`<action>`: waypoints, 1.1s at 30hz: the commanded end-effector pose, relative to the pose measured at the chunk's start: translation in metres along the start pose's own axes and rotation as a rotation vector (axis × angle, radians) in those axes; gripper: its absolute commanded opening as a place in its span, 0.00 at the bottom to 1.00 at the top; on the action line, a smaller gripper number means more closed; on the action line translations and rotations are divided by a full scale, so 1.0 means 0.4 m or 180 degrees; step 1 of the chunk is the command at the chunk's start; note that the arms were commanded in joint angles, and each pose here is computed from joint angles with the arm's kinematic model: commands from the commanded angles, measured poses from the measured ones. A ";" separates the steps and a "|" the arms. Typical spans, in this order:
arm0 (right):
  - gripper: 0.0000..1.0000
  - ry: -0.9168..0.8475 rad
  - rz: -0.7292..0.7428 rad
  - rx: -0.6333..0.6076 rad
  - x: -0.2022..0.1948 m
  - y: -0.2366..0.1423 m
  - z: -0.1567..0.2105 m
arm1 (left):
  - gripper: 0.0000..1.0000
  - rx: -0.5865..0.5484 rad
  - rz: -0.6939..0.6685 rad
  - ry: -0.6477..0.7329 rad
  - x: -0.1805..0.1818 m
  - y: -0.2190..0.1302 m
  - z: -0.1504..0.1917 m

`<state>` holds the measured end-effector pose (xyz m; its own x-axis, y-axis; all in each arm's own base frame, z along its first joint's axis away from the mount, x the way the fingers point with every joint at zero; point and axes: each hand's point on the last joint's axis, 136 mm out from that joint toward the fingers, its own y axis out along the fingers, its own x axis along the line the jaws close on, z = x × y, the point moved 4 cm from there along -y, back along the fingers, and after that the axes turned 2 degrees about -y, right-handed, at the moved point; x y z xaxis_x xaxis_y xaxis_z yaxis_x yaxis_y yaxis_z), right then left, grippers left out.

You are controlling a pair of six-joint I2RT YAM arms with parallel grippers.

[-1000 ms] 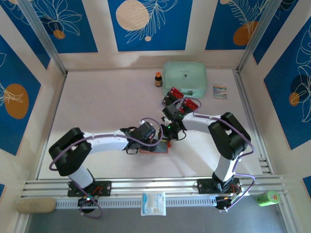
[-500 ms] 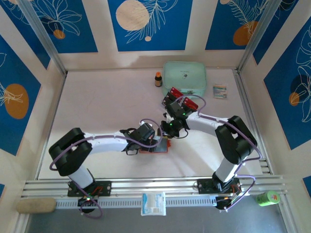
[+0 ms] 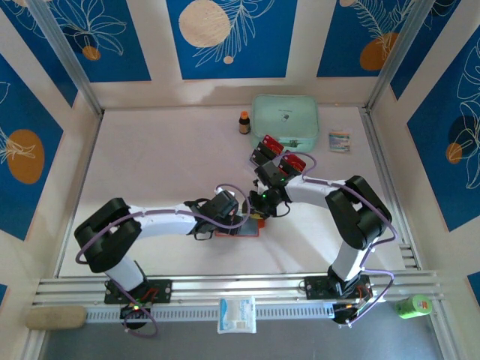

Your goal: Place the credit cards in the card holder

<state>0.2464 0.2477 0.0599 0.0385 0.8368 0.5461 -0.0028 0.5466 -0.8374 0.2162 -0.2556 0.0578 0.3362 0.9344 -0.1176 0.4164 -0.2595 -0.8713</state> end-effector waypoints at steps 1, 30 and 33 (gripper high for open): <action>0.34 0.0115 -0.0042 0.0128 -0.014 0.018 0.014 | 0.90 0.0098 -0.0051 0.0052 0.011 -0.003 0.030; 0.50 -0.0142 -0.0543 0.0052 0.122 -0.064 0.048 | 1.00 -0.0477 0.0052 -0.0263 0.073 -0.149 -0.083; 0.57 -0.0168 -0.0545 0.0052 0.142 -0.058 0.048 | 1.00 -0.0541 0.0031 -0.0321 0.100 -0.170 -0.089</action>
<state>0.2395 0.2750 0.1050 -0.0039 0.7335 0.6797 0.0212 0.6796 -0.7333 0.2255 -0.2227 0.1220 0.2939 0.9378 -0.1846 0.5190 -0.3188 -0.7931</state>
